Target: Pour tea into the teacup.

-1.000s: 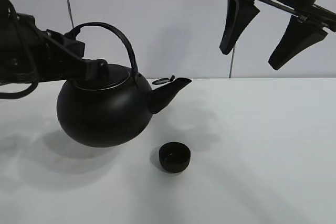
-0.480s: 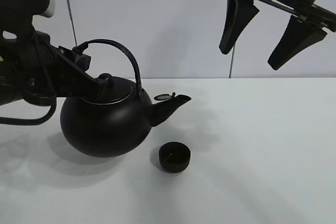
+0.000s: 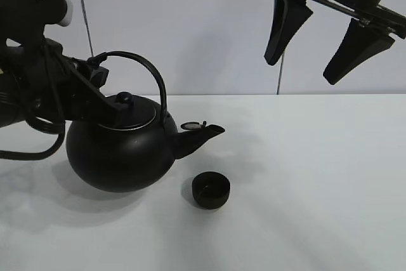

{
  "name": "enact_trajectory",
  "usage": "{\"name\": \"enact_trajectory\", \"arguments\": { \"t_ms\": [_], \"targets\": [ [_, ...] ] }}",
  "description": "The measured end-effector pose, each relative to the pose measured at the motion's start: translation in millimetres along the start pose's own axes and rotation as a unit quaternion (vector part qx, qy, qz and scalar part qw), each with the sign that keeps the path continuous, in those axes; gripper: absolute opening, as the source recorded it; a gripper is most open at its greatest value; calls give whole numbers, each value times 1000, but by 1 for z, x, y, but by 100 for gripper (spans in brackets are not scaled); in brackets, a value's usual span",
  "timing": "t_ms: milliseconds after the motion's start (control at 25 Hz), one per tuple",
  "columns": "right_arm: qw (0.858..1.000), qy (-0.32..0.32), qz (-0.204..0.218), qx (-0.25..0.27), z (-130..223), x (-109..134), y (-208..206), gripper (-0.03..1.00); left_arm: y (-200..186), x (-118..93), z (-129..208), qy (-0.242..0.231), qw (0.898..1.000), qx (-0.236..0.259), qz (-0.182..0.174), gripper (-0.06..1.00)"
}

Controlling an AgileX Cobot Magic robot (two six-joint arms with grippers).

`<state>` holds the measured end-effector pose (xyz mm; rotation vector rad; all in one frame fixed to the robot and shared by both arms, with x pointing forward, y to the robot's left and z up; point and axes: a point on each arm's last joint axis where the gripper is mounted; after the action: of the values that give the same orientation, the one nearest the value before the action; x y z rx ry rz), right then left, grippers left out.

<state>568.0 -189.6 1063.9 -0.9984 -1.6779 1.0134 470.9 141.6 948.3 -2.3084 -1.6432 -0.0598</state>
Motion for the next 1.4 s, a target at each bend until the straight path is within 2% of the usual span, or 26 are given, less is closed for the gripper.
{"name": "enact_trajectory", "arguments": {
  "t_ms": [320,1400],
  "targets": [
    [1000,0,0,0,0,0,0,56,0,0,1,16,1000,3,-1,11],
    [1000,0,0,-5,-1,0,0,56,-4,5,8,19,1000,12,-11,11]
  ]
}}
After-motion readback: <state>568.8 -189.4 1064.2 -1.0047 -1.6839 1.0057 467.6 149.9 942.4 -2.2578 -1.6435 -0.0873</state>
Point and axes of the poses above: a point on each arm's last joint axis where the gripper is mounted, y pointing out along that axis toward the gripper, x along the wrist's bending axis when the last joint is at zero, z = x × y, and after that the axes turned 6 degrees about -y, right-handed
